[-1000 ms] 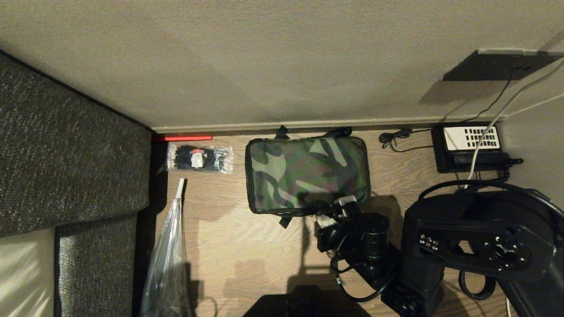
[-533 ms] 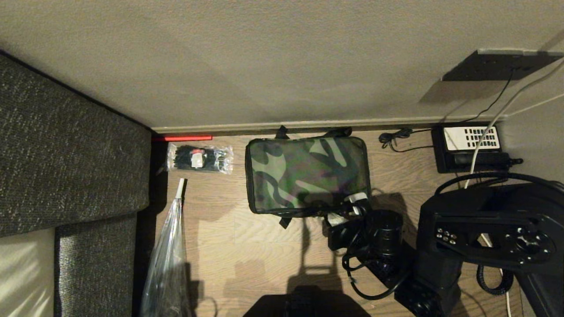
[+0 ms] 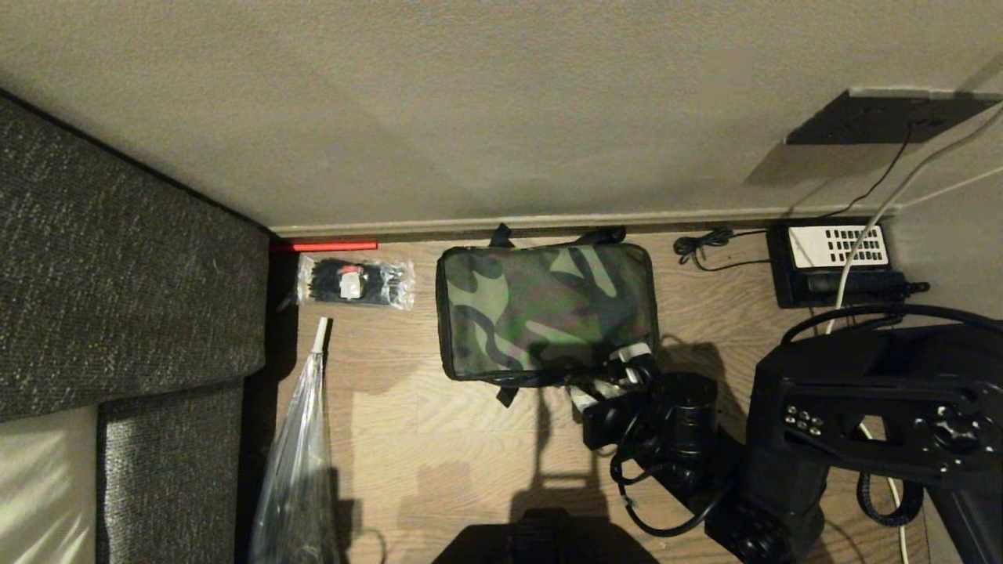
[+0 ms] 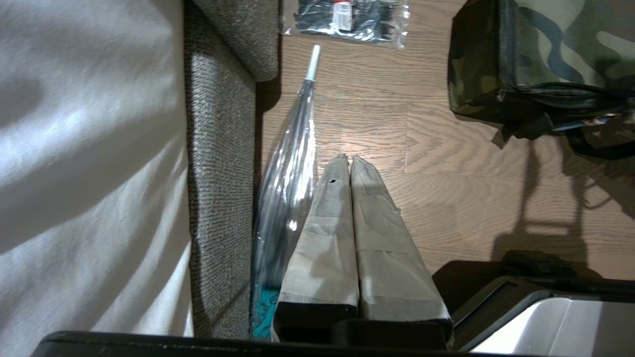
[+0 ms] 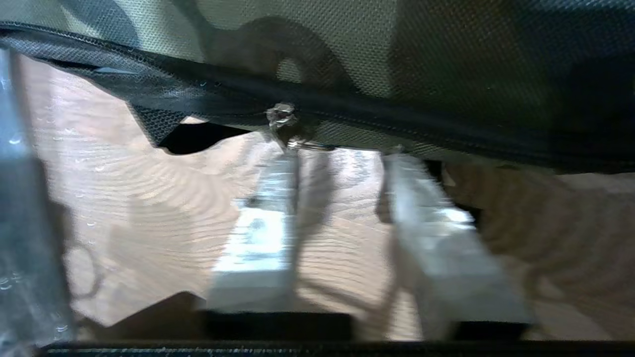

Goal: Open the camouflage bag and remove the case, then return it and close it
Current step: Open the top of the storage box

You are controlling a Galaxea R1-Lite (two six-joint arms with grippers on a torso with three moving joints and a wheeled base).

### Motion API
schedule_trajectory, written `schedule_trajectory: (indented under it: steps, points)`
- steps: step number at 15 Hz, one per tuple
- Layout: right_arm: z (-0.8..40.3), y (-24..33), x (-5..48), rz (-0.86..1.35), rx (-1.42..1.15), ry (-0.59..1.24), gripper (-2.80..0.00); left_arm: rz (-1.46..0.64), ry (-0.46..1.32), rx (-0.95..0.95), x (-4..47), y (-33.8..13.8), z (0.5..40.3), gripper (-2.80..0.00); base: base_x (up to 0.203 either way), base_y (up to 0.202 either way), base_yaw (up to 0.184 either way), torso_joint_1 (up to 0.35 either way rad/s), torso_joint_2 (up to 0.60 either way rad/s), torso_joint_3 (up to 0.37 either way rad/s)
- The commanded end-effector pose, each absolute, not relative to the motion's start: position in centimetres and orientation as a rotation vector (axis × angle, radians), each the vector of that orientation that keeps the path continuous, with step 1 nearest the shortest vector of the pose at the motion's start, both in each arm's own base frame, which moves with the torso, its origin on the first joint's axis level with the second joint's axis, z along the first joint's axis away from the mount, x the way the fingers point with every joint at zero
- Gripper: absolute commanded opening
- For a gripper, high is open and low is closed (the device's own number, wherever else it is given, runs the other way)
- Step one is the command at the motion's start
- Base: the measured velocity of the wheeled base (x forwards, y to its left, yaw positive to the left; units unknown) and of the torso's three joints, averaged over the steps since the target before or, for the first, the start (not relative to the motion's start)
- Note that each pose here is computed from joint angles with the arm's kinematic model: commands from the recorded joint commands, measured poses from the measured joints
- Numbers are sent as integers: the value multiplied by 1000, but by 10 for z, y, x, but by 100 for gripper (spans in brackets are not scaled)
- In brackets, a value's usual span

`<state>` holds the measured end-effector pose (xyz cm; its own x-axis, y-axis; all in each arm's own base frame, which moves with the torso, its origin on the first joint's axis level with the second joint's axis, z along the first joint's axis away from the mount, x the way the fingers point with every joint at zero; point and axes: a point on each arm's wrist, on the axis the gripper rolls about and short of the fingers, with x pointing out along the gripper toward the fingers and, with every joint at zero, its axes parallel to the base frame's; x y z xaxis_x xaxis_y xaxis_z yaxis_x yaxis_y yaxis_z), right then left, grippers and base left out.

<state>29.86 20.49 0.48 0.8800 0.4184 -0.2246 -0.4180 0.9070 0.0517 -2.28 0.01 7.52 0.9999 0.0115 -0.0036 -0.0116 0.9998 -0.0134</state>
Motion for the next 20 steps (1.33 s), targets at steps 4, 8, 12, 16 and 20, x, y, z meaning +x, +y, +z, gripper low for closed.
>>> schedule_trajectory:
  steps: [4,8,12,16,20]
  points:
    - [-12,214,297,532,4,277,0,12,5,-14,-23,0,74,-280,0,0,0,0,0,0]
    - [-24,222,310,511,3,247,0,12,5,-14,-23,0,74,-280,0,0,0,0,0,0]
    - [-31,225,314,486,5,239,0,12,5,-14,-23,0,74,-280,0,0,0,0,0,0]
    - [-24,233,328,461,62,166,0,12,5,-14,-23,0,74,-280,0,0,0,0,0,0]
    - [-19,236,331,459,125,158,0,12,5,-14,-23,0,74,-280,0,0,0,0,0,0]
